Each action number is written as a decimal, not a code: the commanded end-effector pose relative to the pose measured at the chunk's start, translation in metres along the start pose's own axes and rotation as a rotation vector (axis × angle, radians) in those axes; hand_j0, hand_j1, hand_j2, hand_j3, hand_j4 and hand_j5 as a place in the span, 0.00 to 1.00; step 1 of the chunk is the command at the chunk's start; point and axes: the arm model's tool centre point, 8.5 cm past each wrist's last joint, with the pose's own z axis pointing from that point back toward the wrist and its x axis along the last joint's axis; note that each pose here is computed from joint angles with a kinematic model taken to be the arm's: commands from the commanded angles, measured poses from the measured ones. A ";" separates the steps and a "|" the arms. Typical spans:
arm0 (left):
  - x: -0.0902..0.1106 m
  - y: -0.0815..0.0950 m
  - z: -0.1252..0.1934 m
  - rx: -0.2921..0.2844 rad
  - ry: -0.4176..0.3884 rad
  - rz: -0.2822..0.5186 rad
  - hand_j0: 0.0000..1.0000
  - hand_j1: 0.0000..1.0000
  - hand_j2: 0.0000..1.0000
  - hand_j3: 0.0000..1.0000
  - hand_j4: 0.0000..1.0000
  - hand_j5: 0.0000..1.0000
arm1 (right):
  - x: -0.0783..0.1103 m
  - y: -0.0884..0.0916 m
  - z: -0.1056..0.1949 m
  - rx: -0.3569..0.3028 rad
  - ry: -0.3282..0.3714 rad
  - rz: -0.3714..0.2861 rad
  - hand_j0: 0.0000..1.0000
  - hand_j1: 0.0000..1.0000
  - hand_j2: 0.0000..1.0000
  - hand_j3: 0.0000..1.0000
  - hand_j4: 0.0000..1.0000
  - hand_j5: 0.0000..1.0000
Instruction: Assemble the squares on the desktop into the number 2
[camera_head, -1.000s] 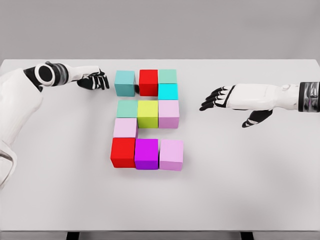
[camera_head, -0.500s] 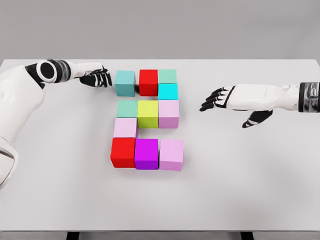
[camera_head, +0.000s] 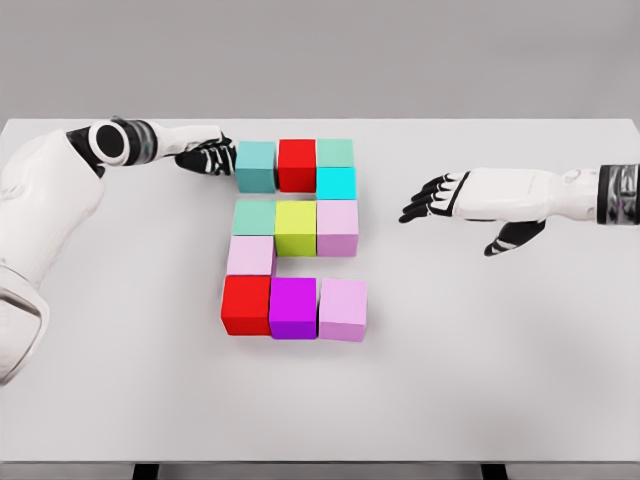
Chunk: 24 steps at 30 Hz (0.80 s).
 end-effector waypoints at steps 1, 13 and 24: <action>0.002 0.000 -0.001 0.002 -0.009 0.002 0.44 0.44 0.44 0.44 0.44 0.44 | 0.000 0.000 0.001 -0.003 0.001 -0.005 1.00 1.00 1.00 1.00 1.00 1.00; -0.001 0.004 0.003 0.020 -0.020 0.020 0.60 0.60 0.60 0.60 0.60 0.60 | 0.000 0.000 0.002 -0.002 0.004 -0.004 1.00 1.00 1.00 1.00 1.00 1.00; -0.085 0.051 0.126 0.251 -0.124 0.074 1.00 1.00 1.00 1.00 1.00 1.00 | 0.000 0.001 0.001 0.000 0.003 -0.006 1.00 1.00 1.00 1.00 1.00 1.00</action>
